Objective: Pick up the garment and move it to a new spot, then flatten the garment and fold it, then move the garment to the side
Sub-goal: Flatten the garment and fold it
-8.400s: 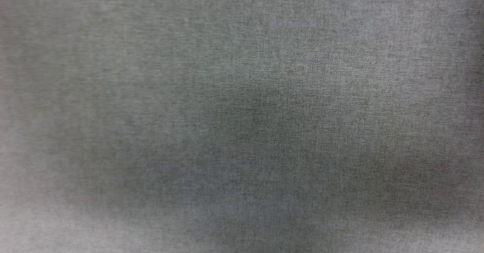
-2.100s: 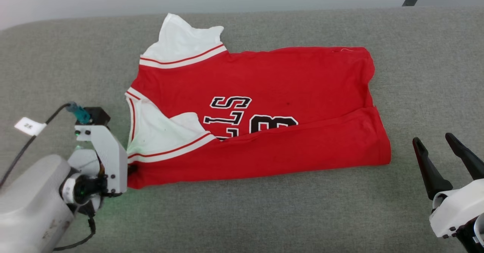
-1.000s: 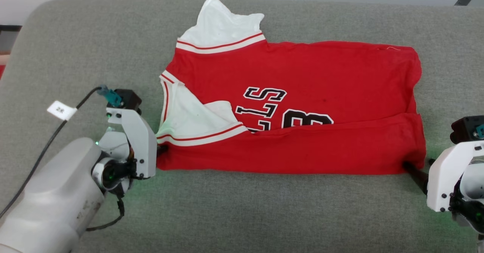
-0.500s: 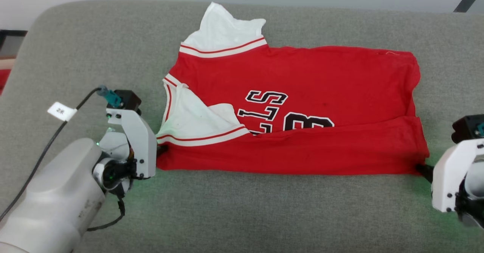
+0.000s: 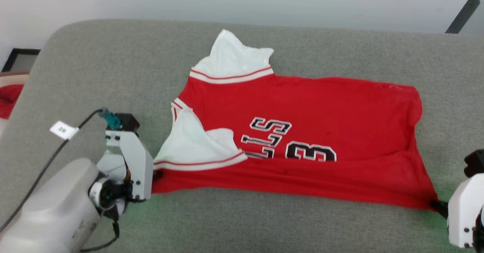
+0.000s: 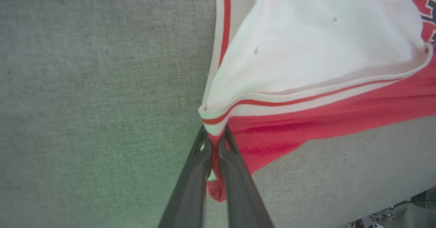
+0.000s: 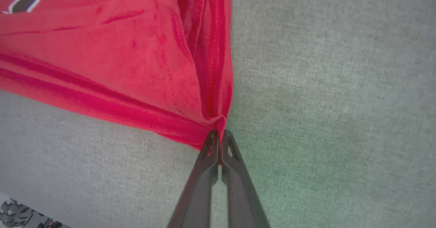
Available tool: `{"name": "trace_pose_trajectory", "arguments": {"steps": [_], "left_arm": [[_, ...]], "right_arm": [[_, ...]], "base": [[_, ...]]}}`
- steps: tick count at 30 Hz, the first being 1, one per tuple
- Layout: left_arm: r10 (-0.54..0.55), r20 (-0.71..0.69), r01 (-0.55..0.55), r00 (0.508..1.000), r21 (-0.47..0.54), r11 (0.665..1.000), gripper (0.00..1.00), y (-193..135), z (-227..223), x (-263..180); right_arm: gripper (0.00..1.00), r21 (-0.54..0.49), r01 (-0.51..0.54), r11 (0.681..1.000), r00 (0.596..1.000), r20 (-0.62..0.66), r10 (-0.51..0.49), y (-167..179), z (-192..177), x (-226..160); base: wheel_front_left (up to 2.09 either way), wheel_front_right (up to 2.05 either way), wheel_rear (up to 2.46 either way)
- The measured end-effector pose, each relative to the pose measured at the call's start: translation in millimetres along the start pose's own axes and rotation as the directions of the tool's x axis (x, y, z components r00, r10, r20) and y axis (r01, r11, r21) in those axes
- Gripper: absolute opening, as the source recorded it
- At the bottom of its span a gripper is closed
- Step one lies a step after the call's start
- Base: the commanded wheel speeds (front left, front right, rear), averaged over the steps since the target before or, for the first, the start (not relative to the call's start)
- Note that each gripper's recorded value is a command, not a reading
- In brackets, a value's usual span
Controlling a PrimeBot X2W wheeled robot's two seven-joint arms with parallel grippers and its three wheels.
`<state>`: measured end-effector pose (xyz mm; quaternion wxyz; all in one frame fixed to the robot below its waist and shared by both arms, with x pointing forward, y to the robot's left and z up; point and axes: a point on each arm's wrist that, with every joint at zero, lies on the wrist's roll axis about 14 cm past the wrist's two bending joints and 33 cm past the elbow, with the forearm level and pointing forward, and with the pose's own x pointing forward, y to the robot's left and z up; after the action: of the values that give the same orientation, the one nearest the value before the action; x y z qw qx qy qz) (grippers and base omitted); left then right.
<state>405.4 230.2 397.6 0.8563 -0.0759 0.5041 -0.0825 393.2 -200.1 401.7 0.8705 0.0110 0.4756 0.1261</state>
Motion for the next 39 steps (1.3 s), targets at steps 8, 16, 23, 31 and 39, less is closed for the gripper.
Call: {"name": "trace_pose_trajectory", "arguments": {"steps": [8, 16, 23, 31, 39], "left_arm": [[0.009, -0.053, -0.011, 0.999, -0.028, 1.0, 0.0, 1, -26, -11], [0.017, -0.085, -0.018, 0.996, -0.012, 1.0, 0.5, -3, -46, -14], [0.006, -0.084, -0.005, 0.996, 0.013, 1.0, 1.0, -13, -50, -11], [0.0, -0.044, 0.001, 0.999, 0.033, 0.999, 1.0, -18, -39, -18], [0.005, 0.066, -0.01, 0.998, 0.084, 0.996, 1.0, -18, -1, -38]], "right_arm": [[0.0, 0.02, -0.003, 1.0, 0.998, -0.056, 0.004, -1, -24, -13], [0.05, 0.029, -0.012, 0.999, 0.995, -0.097, 0.015, 5, -38, -17], [0.96, 0.004, -0.038, 0.999, 0.995, -0.097, 0.038, 17, -35, -21], [1.0, -0.029, -0.053, 0.998, 0.997, -0.053, 0.051, 27, -25, -34], [1.0, -0.075, -0.039, 0.996, 0.988, 0.147, 0.05, 36, 13, -55]], "base": [[0.0, 0.0, 0.0], [0.0, 0.0, 0.0], [0.0, 0.0, 0.0], [0.0, 0.0, 0.0], [0.0, 0.0, 0.0]]}}
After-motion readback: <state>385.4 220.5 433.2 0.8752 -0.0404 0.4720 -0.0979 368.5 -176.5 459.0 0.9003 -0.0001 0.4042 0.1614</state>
